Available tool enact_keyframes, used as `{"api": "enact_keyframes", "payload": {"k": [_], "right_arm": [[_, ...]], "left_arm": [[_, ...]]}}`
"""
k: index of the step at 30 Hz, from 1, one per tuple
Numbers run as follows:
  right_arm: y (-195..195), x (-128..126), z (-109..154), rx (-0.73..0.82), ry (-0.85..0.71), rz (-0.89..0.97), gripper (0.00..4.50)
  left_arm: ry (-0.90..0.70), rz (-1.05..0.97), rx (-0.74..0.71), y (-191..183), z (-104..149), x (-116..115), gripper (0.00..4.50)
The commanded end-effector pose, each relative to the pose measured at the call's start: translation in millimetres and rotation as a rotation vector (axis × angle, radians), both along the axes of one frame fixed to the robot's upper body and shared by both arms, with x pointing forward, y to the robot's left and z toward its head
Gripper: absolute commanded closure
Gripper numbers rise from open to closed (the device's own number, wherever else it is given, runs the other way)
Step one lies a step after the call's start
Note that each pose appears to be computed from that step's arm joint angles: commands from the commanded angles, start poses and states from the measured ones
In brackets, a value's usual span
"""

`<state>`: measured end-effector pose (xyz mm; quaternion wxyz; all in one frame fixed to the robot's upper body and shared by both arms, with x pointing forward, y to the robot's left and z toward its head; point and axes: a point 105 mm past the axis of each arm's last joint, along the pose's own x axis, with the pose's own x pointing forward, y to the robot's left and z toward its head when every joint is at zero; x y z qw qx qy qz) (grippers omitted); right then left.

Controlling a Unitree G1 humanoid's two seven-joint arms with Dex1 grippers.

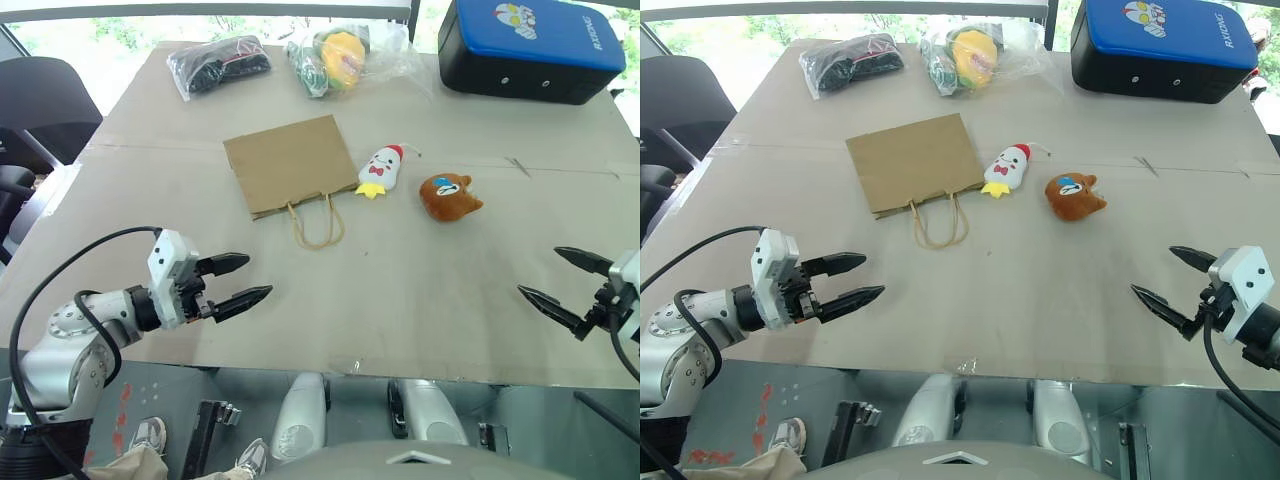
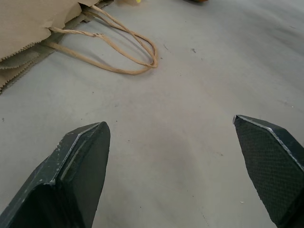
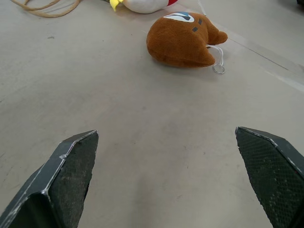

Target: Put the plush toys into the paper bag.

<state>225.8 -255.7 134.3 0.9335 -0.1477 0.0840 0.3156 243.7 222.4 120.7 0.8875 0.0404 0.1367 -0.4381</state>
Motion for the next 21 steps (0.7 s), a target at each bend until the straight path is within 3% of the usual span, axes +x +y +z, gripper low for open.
{"api": "enact_keyframes", "payload": {"k": [1, 4, 13, 19, 21], "right_arm": [[23, 3, 10, 0.004, -0.09, 0.026, 0.0], [69, 8, 15, 0.049, -0.171, 0.069, 0.0], [116, 7, 13, 0.102, -0.177, 0.052, 0.0], [118, 4, 8, 0.091, -0.178, 0.025, 0.0], [117, 5, 7, 0.092, -0.178, 0.013, 0.0]], "left_arm": [[-0.118, 0.001, 0.04, -3, 18, 19, 0.02], [-0.271, 0.043, 0.154, -3, 34, 58, 0.02], [-0.561, -0.102, 0.533, -10, 33, 101, 0.02], [-0.694, -0.24, 0.551, -49, 27, 118, 0.02], [-0.657, -0.265, 0.456, -59, 23, 116, 0.41]]}}
